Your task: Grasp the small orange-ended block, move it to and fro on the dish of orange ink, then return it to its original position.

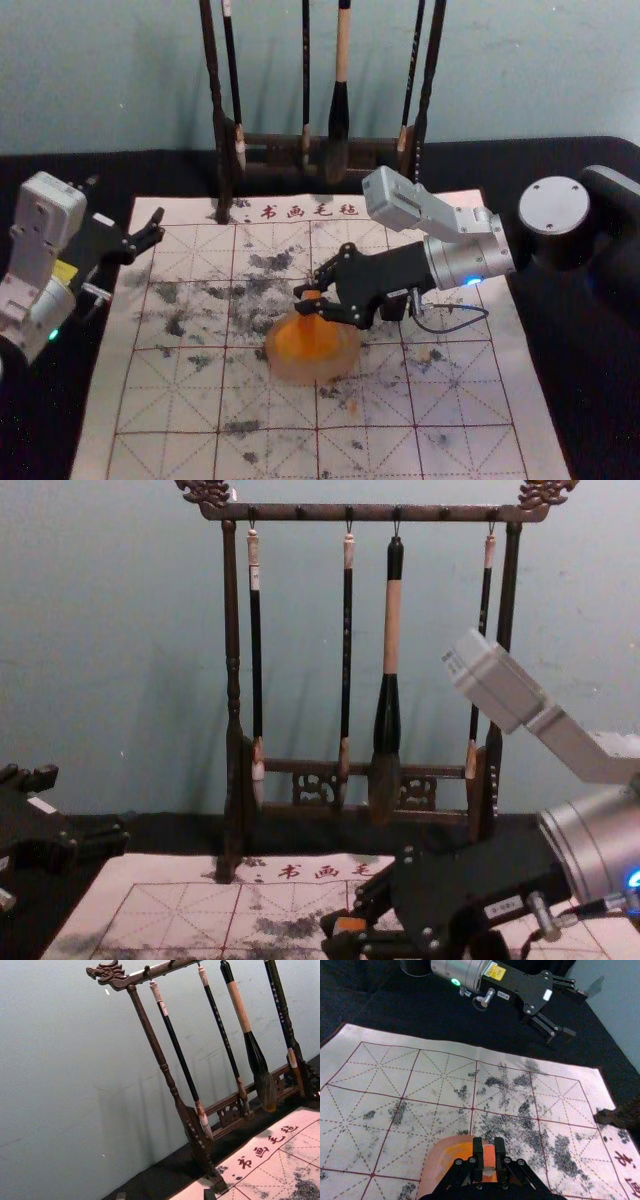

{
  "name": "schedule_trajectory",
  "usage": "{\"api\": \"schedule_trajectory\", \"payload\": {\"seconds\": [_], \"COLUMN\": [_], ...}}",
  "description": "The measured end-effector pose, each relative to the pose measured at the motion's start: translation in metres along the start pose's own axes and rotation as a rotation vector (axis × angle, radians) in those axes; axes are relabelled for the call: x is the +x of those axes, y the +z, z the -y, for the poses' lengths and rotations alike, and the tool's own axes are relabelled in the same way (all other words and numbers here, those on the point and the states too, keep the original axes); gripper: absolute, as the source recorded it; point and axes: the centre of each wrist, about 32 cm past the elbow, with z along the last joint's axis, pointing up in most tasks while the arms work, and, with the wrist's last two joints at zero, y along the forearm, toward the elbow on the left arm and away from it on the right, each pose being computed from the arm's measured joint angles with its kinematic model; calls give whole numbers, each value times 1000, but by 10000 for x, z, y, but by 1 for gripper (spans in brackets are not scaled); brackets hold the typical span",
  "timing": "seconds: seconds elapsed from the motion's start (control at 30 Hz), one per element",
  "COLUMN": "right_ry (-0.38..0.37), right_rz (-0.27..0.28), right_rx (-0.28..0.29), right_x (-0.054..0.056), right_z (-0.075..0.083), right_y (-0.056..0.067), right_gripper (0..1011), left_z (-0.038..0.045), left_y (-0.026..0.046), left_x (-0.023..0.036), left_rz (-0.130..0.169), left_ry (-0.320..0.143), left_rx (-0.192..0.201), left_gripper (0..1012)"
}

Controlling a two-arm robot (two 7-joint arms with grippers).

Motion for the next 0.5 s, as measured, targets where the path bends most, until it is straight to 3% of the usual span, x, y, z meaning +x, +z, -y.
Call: {"api": "schedule_trajectory", "payload": {"seconds": [0.5], "right_ry": [-23], "right_rz": [-5], "right_rx": [-14], "right_x": [-46], "right_z": [121], "right_y": [-23], "right_gripper": [133], "left_z": [0], "left_y": [0], "left_x": [0], "left_rz": [0], "left_ry": [0], "left_rx": [0], "left_gripper": [1001]}}
